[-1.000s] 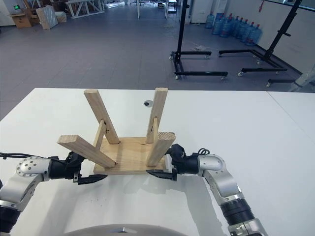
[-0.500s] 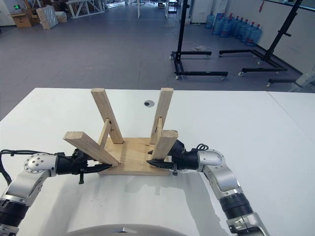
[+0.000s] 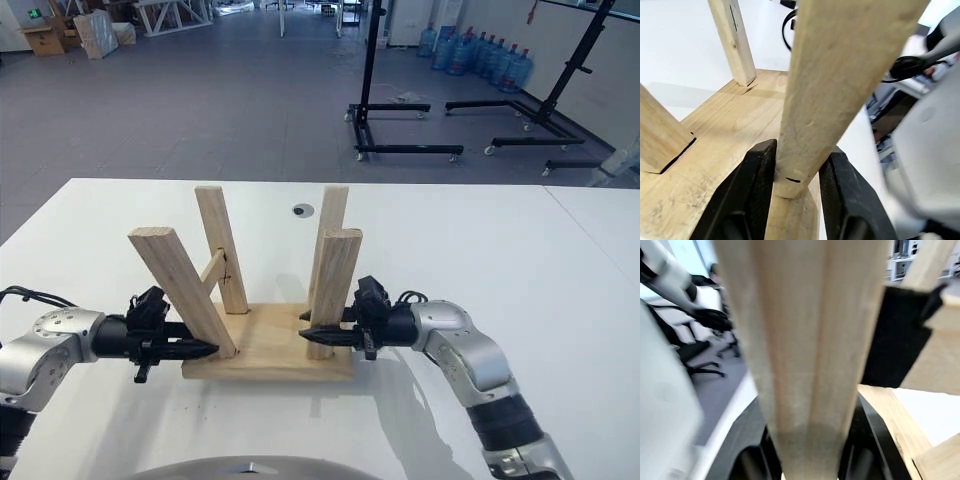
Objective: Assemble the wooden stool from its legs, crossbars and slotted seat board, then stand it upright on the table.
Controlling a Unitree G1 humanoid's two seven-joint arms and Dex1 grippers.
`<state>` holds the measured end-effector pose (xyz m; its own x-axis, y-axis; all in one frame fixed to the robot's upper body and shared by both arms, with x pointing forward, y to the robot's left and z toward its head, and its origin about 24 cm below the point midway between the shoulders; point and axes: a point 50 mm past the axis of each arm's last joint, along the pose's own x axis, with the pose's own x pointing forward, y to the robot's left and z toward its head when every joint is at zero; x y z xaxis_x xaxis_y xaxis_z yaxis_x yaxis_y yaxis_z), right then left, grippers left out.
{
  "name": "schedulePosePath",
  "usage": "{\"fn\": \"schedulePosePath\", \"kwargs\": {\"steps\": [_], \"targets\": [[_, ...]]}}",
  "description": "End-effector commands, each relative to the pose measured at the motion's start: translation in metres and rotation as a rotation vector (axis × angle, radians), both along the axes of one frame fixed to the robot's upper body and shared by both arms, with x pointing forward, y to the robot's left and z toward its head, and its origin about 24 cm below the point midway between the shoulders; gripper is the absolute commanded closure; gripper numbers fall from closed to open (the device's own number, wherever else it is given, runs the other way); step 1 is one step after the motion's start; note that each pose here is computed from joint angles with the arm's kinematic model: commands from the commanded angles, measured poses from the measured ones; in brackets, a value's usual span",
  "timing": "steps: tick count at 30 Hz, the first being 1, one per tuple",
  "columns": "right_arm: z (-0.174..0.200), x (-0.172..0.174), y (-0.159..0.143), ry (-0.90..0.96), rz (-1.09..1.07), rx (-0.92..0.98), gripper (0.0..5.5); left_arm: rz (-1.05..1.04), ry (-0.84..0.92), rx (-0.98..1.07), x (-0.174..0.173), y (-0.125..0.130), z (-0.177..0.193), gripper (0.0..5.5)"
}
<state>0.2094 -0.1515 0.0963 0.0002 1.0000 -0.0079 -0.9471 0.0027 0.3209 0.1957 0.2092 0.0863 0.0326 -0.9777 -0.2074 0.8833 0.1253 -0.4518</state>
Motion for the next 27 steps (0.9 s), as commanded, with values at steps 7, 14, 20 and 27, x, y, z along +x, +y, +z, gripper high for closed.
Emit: {"fn": "schedulePosePath", "kwargs": {"steps": [7,14,20,27], "targets": [[0.013,-0.018,-0.001,0.651,0.06,-0.004,4.48,0.075,0.278,-0.301,-0.027,-0.021,0.028,4.5],[0.006,0.017,0.001,0.76,-0.027,-0.093,4.48,0.114,0.3,-0.262,-0.017,-0.018,0.024,3.6],[0.014,0.044,-0.006,0.776,-0.095,-0.108,3.82,0.2,0.301,-0.214,-0.012,-0.008,0.008,2.73],[0.024,0.058,-0.021,0.801,-0.152,-0.072,2.6,0.332,0.214,-0.26,0.012,0.015,0.014,1.74]]}}
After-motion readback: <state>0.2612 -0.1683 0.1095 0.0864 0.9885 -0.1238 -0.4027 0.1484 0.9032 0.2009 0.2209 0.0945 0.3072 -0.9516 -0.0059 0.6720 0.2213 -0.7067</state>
